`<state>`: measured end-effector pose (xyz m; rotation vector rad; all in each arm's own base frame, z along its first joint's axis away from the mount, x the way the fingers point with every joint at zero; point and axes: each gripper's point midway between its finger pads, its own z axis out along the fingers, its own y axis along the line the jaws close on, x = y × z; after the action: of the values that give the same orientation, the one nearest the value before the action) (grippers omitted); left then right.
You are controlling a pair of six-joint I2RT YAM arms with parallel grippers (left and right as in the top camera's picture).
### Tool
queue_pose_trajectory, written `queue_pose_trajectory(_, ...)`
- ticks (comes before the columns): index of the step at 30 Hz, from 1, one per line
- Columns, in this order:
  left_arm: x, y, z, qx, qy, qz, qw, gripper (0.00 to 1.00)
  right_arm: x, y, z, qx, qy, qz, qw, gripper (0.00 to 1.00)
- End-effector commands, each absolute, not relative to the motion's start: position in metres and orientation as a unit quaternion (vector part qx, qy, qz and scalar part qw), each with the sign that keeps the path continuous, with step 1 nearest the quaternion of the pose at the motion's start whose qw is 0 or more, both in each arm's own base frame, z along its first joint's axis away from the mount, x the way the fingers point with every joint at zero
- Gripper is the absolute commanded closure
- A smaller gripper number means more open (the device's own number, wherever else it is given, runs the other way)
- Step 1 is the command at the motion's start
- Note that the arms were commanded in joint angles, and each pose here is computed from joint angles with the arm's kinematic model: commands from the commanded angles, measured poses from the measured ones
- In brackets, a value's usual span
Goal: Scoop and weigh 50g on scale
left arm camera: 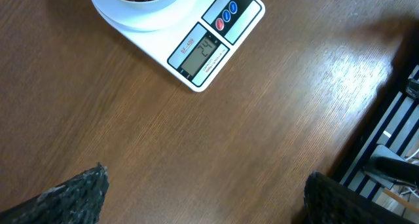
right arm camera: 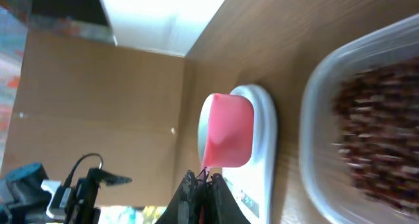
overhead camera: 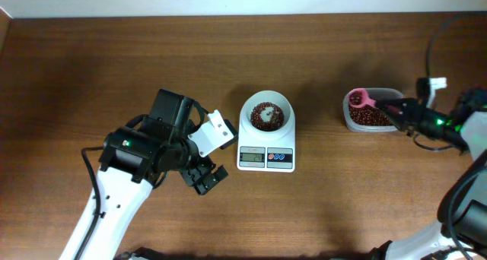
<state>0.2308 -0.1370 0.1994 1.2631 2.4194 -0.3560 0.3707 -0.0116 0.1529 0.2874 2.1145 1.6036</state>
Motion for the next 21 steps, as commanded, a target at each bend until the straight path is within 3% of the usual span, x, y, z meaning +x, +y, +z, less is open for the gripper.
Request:
queue_pose_trajectory(1, 0.230, -0.138, 0.201, 0.456, 0.858, -0.130, 0.198, 0.01, 0.369, 0.031, 0.158, 0.065, 0.759, 0.616, 0.200, 0.96)
queue_pose_trajectory(12, 0.230, -0.138, 0.201, 0.456, 0.858, -0.130, 0.198, 0.01, 0.342, 0.146, 0.166, -0.062, 0.743, 0.658, 0.109, 0.96)
queue_pose_trajectory(21, 0.230, -0.138, 0.201, 0.456, 0.858, -0.130, 0.198, 0.01, 0.354, 0.171, 0.133, -0.158, 0.796, 0.564, 0.152, 0.96)
